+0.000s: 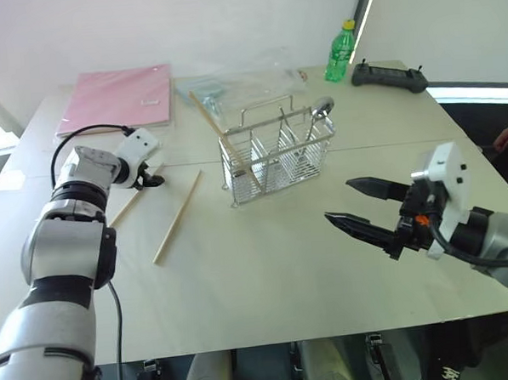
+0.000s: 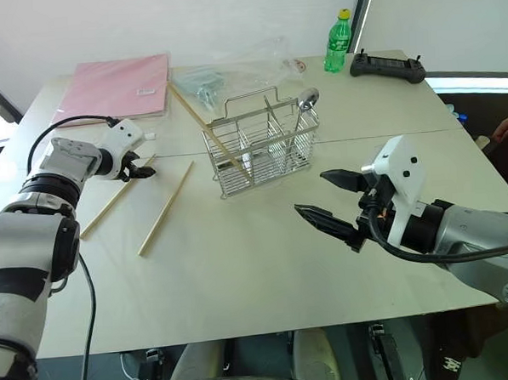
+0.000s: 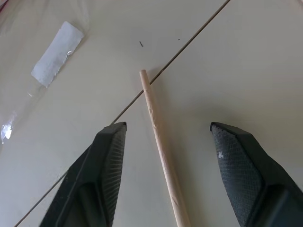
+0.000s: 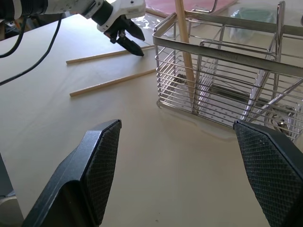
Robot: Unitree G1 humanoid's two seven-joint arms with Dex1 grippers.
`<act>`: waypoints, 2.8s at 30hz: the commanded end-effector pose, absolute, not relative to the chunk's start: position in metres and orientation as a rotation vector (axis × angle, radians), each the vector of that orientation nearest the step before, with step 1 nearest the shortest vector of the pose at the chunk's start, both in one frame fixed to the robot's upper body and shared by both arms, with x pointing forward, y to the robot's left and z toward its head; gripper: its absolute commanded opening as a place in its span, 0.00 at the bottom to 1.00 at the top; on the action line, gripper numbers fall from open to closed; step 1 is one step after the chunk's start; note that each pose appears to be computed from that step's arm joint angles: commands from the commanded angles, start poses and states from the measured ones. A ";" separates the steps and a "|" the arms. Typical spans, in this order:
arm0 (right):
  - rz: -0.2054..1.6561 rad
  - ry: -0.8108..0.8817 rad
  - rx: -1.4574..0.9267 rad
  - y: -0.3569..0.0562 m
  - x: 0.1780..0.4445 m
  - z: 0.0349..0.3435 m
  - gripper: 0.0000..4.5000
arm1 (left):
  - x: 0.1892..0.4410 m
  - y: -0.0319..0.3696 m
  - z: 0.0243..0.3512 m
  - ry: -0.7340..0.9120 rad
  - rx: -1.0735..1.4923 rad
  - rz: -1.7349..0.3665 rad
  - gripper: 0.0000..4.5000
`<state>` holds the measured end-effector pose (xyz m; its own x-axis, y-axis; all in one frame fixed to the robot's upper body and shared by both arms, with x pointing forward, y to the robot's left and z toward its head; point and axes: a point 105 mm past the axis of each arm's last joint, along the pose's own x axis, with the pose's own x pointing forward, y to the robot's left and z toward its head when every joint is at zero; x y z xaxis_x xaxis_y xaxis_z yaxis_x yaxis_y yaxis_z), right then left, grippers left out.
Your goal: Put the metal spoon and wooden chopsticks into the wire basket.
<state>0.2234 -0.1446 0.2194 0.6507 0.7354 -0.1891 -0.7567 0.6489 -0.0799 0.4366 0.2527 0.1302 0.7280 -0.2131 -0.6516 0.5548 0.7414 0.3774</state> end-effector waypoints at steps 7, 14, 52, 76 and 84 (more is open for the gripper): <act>0.846 0.101 -0.167 -0.142 0.223 0.226 0.87 | 0.447 0.249 0.168 0.502 0.475 -0.420 0.64; 0.843 0.103 -0.164 -0.143 0.224 0.226 0.87 | 0.446 0.264 0.166 0.510 0.492 -0.342 0.64; 0.877 0.191 -0.174 -0.148 0.208 0.219 0.87 | 0.440 0.269 0.125 0.620 0.481 -0.241 0.01; 0.899 0.191 -0.172 -0.146 0.212 0.218 0.87 | 0.442 0.270 0.129 0.619 0.507 -0.229 0.48; 0.904 0.196 -0.170 -0.146 0.214 0.220 0.87 | 0.441 0.265 0.127 0.644 0.539 -0.269 0.48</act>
<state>0.2134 -0.1472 0.2142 0.6033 0.7542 -0.2591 -0.7884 0.6130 -0.0513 0.4395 0.2685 0.1229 0.7785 -0.0637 -0.6244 0.3765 0.8433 0.3834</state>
